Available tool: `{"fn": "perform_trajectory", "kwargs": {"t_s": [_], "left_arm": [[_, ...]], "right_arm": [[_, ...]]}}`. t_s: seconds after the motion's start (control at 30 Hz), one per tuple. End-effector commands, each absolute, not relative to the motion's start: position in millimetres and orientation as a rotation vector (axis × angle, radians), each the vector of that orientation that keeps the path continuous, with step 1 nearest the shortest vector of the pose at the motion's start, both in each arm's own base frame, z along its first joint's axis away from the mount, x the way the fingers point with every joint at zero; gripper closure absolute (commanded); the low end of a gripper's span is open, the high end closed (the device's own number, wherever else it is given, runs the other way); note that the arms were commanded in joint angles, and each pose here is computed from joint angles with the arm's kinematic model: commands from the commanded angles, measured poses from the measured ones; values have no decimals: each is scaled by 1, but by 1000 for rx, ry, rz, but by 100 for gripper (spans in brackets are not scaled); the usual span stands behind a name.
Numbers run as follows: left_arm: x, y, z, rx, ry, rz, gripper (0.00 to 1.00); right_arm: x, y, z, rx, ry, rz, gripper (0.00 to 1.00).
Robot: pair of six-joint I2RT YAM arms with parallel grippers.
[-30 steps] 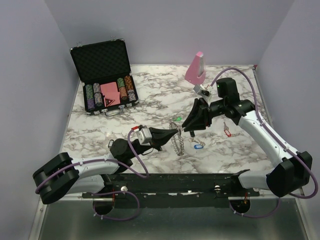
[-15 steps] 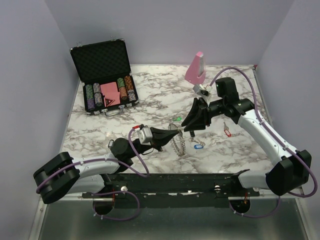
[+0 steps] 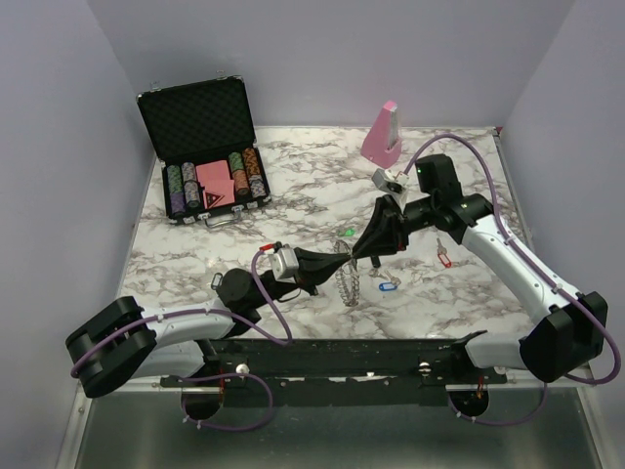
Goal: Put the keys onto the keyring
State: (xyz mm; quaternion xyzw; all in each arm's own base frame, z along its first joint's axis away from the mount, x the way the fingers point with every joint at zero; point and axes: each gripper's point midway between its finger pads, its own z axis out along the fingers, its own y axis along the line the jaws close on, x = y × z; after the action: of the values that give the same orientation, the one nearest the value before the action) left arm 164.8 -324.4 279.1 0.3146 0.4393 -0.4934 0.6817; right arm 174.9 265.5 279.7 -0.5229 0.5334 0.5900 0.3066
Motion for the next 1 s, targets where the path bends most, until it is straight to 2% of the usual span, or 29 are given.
{"fn": "perform_trajectory", "kwargs": {"t_s": [0.0, 0.07, 0.27, 0.37, 0.5, 0.67, 0.7, 0.97], "left_arm": [[164, -319, 320, 633, 864, -1124, 100], [165, -319, 319, 629, 872, -1124, 100], [166, -318, 319, 612, 880, -1131, 100], [167, -318, 319, 608, 881, -1132, 100], [168, -319, 318, 604, 886, -1139, 100], [166, -320, 317, 598, 894, -1160, 100], [165, -319, 316, 600, 897, -1162, 98], [158, -310, 303, 676, 953, -1123, 53]], "right_arm": [[172, 266, 270, -1403, 1436, 1535, 75], [171, 266, 270, -1410, 1433, 1526, 78], [171, 267, 268, -1428, 1426, 1505, 77], [170, 267, 269, -1438, 1413, 1501, 90], [168, 267, 271, -1452, 1391, 1500, 100], [169, 266, 274, -1473, 1379, 1465, 100], [169, 265, 274, -1479, 1379, 1457, 100], [173, 260, 271, -1527, 1412, 1363, 100]]}}
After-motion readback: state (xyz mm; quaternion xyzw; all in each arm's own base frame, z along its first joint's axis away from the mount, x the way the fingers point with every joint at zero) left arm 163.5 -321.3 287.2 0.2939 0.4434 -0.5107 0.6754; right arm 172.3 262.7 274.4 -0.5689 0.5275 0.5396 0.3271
